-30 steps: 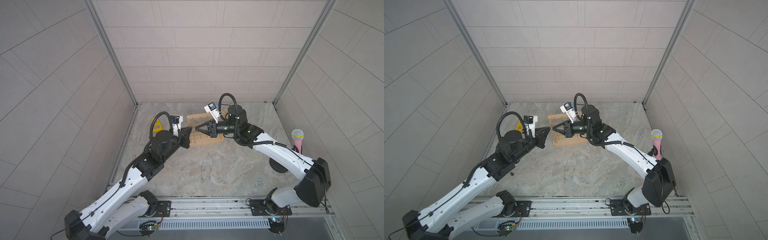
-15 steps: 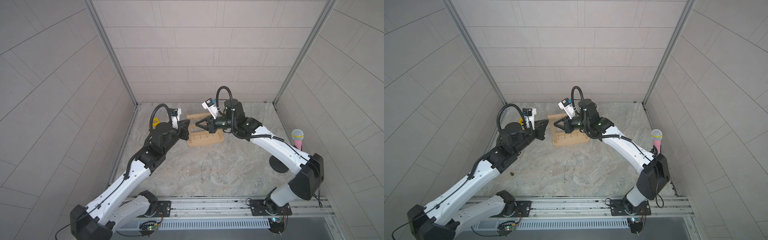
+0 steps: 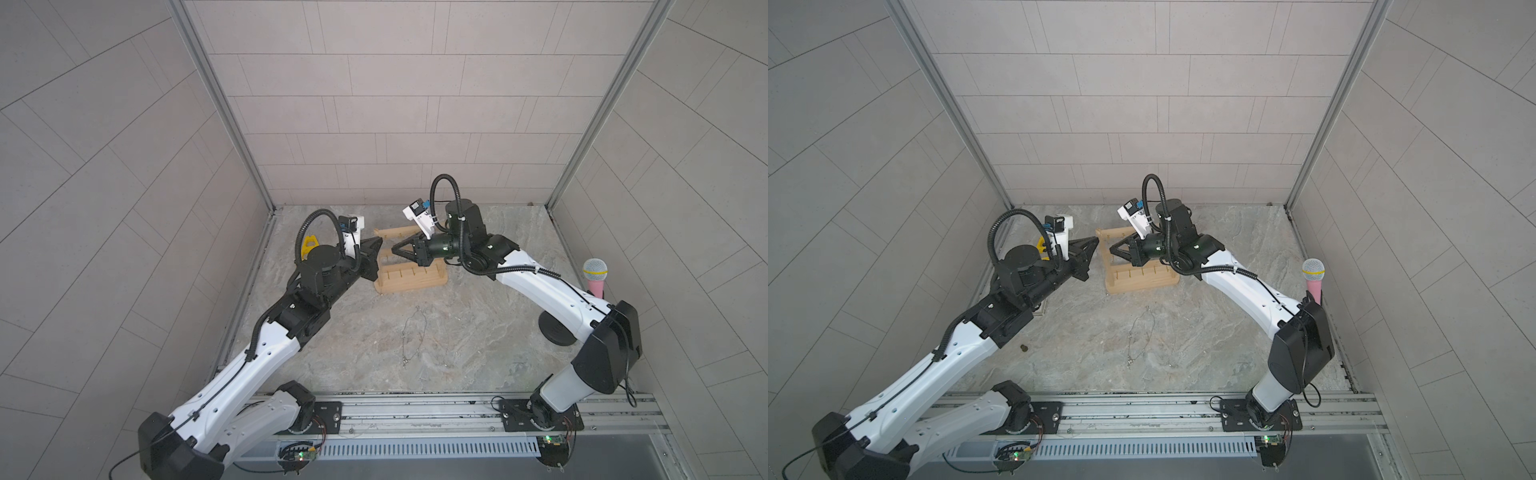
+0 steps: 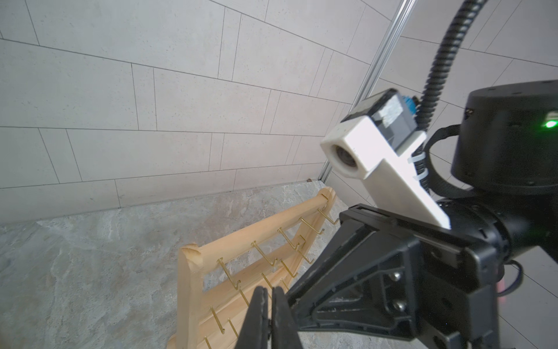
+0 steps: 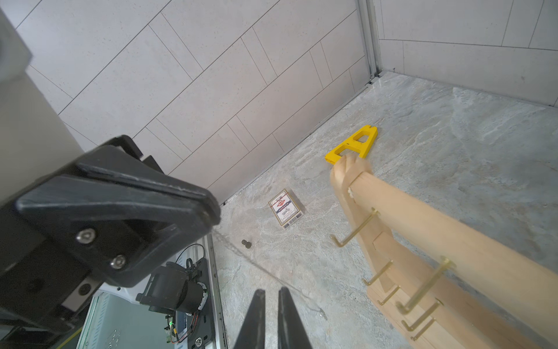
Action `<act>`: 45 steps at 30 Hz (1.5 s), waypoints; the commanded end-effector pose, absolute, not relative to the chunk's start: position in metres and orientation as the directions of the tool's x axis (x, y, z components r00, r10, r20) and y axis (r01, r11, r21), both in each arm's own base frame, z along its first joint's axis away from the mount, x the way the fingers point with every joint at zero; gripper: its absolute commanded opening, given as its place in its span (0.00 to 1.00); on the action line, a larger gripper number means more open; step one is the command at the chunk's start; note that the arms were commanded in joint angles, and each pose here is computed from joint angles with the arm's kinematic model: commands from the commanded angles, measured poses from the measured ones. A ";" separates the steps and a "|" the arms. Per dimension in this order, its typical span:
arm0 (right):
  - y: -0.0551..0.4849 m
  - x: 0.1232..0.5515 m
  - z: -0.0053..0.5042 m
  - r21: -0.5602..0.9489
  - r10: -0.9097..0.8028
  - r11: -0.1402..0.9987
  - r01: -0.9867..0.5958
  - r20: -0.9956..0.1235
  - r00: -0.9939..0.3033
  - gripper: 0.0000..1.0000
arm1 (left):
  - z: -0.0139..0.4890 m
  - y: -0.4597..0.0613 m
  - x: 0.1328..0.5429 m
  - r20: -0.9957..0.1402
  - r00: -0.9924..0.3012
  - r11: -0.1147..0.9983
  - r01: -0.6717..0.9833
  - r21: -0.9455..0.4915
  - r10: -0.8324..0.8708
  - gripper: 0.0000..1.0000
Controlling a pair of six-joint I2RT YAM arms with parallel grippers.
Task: Hang the necklace on the jewelry display stand
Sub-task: Pick up the necklace from the center of the board.
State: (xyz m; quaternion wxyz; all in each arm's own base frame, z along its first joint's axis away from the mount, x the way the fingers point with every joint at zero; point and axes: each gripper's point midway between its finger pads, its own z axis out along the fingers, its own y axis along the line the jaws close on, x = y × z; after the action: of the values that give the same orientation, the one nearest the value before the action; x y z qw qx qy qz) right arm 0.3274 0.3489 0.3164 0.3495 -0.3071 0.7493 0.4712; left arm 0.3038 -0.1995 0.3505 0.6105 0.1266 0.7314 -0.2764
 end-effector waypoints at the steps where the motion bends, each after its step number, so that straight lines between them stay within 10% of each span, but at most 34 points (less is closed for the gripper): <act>1: 0.353 0.327 0.334 0.455 -0.113 0.320 -0.831 -0.852 -0.510 0.14 | 0.377 -0.197 0.297 -0.980 -0.126 0.805 0.559 -0.200 -0.156 0.00; 45: 0.374 0.303 0.359 0.432 -0.059 0.182 -0.883 -0.892 -0.448 0.19 | 0.383 -0.209 0.286 -0.978 -0.180 0.757 0.623 -0.198 -0.108 0.00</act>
State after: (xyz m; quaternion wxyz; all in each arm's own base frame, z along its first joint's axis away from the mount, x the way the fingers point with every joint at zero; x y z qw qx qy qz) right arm 0.3101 0.3731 0.3437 0.3758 -0.3454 0.6846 0.5204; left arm 0.2889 -0.2091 0.3652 0.6015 0.1740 0.7221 -0.2941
